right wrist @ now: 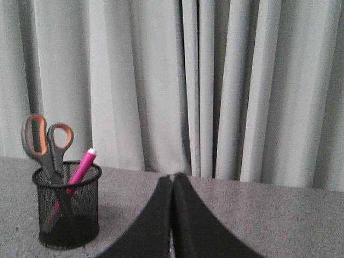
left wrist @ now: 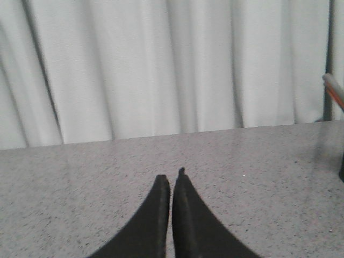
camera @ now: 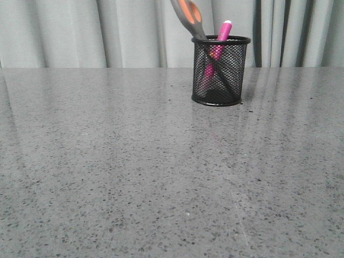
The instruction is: Put pen and scissors into bin
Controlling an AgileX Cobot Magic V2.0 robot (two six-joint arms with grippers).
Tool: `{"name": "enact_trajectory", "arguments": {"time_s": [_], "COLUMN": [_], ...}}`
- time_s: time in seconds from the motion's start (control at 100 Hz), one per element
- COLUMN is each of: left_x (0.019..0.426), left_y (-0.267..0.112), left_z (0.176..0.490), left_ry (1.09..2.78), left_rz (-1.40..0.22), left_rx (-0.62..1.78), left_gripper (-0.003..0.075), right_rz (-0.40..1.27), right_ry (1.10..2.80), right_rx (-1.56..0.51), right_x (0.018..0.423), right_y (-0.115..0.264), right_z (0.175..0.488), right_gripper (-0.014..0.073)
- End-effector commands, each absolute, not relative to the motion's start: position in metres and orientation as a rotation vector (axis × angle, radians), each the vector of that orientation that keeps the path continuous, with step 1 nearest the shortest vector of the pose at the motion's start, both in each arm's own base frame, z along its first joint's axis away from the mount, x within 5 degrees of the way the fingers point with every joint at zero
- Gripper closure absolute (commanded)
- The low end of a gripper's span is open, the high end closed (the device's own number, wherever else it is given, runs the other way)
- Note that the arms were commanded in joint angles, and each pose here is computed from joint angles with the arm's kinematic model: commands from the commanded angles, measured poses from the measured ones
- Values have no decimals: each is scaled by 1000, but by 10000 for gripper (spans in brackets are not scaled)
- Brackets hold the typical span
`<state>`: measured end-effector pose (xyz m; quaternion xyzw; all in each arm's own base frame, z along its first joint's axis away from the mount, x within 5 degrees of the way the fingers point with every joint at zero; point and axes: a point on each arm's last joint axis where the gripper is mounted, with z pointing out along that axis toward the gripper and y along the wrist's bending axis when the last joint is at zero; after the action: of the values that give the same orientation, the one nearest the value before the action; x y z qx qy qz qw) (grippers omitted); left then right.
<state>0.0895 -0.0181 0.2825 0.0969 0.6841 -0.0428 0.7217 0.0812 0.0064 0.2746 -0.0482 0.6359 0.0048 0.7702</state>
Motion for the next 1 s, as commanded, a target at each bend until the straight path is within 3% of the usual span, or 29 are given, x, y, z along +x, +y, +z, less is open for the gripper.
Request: {"name": "enact_trajectory", "arguments": {"time_s": [0.0, 0.23, 0.99], "left_x": [80, 66, 64], "left_y": [-17, -16, -19], "left_z": [277, 251, 251], "left_ry": [1476, 1446, 1439], "left_rz": [-105, -124, -175], "left_rx": [154, 90, 123], "left_gripper": [740, 739, 739], "right_rz": [-6, 27, 29], "right_ry": [1317, 1317, 1330], "right_rx": [-103, -81, -84], "right_x": [73, 64, 64], "right_y": [5, 4, 4], "right_z": [277, 273, 272], "right_gripper": [671, 671, 671]}}
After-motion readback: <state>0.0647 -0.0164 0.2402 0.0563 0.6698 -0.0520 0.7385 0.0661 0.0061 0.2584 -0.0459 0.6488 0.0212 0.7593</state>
